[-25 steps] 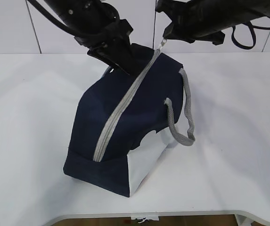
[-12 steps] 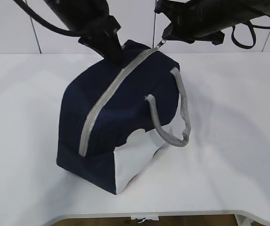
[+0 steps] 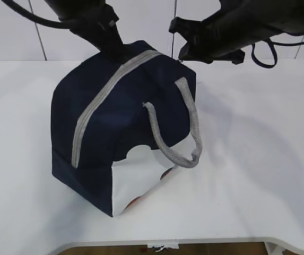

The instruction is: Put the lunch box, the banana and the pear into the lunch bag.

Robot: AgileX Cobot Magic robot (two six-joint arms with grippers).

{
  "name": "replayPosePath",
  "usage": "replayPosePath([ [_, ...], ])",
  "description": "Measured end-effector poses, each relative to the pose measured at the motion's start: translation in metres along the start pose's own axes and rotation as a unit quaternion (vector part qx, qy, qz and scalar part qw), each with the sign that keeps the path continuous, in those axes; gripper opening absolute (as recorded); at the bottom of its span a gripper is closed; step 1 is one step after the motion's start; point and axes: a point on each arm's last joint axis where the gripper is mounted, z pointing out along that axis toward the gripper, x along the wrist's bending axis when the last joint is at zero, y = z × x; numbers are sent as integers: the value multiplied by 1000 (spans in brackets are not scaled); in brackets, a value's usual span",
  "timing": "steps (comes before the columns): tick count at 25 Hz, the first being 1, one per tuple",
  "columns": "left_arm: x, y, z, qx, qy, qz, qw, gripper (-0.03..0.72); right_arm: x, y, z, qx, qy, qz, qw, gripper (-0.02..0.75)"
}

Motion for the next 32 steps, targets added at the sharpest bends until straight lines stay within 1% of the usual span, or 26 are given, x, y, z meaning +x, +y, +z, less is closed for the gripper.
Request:
replayPosePath([
  [8, -7, -1, -19, -10, 8, 9, 1000, -6, -11, -16, 24, 39, -15, 6, 999, -11],
  [16, -8, -1, -22, -10, 9, 13, 1000, -7, -20, -29, 41, 69, -26, 14, 997, -11],
  [32, -7, -3, -22, -2, 20, 17, 1000, -7, -21, -33, 42, 90, -29, 14, 995, -11],
])
